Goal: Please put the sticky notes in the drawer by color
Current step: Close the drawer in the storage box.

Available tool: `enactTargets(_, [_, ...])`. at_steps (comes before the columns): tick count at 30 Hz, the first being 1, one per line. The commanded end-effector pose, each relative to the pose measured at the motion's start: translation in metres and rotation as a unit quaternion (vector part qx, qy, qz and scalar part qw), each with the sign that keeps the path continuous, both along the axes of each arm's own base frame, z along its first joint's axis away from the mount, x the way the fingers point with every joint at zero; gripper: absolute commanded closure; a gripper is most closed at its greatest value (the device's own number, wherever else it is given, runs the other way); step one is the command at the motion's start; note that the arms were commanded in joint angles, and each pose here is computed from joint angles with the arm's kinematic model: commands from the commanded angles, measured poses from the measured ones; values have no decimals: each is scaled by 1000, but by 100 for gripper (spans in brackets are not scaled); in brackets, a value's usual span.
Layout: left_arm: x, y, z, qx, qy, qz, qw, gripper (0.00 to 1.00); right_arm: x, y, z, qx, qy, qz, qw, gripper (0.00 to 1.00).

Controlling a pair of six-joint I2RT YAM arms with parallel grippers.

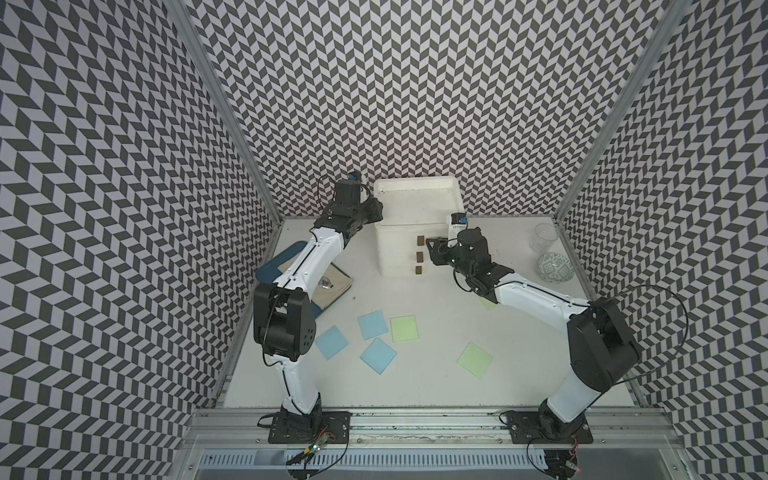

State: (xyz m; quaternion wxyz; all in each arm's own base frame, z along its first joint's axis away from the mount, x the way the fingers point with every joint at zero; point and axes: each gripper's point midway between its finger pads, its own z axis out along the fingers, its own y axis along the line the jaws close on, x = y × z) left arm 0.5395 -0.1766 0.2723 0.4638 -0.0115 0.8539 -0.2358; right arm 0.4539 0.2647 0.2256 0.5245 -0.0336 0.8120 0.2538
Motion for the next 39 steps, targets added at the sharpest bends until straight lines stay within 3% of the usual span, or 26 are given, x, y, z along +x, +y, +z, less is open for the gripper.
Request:
enactTargets(1, [-62, -60, -61, -34, 129, -151, 979, 66, 21, -21, 37, 9, -63, -35, 997, 55])
enactTargets(8, [-66, -65, -72, -51, 143, -171, 973, 52, -18, -13, 10, -6, -19, 21, 1000, 54])
enactTargets(16, [-70, -59, -61, -71, 132, -173, 974, 50, -49, -10, -38, -14, 23, 39, 999, 51])
enactTargets(23, [-69, -55, -64, -76, 132, -174, 973, 50, -30, 11, -53, 18, 43, 46, 998, 45])
enactTargets(39, [-68, -50, -66, -86, 130, -177, 972, 50, -3, 9, -56, 58, 33, -11, 998, 50])
